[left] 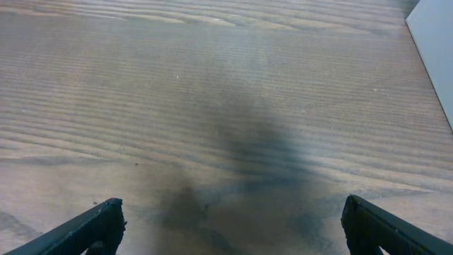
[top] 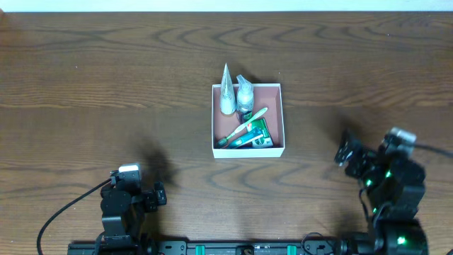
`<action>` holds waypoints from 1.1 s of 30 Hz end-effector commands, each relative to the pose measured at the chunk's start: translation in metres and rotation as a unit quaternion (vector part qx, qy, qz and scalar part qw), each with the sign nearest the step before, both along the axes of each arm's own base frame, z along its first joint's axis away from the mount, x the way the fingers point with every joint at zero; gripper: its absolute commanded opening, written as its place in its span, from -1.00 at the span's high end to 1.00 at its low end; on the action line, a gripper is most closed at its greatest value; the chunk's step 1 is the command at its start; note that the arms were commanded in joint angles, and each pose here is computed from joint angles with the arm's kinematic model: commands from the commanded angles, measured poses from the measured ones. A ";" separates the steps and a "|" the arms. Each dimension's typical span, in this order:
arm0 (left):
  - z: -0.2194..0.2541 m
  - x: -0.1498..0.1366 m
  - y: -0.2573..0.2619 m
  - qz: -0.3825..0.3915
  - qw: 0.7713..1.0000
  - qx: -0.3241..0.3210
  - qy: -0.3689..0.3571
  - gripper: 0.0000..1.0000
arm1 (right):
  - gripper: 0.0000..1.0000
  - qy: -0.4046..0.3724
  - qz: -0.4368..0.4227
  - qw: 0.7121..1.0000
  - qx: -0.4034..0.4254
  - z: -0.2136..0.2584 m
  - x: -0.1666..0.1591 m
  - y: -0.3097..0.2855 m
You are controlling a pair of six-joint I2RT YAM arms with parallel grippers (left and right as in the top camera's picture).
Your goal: Pack container
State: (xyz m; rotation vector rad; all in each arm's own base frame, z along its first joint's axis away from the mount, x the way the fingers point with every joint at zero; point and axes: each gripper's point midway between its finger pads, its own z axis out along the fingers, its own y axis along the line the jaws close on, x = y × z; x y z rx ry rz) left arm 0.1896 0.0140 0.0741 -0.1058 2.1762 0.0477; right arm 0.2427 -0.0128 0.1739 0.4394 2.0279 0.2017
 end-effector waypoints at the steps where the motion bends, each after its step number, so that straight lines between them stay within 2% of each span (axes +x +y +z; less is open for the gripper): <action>1: -0.005 -0.001 -0.001 -0.004 1.000 -0.001 0.005 -0.96 | -0.99 -0.024 0.008 1.000 -0.012 -0.012 -0.011 0.001; 7: -0.005 -0.001 -0.001 -0.004 1.000 -0.001 0.005 -0.96 | -0.98 -0.059 0.009 0.998 -0.015 -0.029 -0.022 0.002; 15: -0.005 -0.001 -0.001 -0.003 1.000 -0.001 0.005 -0.96 | -0.98 -0.061 0.027 0.998 -0.005 -0.055 -0.023 0.009; 33: -0.005 -0.001 -0.001 -0.003 1.000 -0.001 0.005 -0.96 | -0.99 -0.071 0.025 0.997 -0.002 -0.053 -0.021 0.009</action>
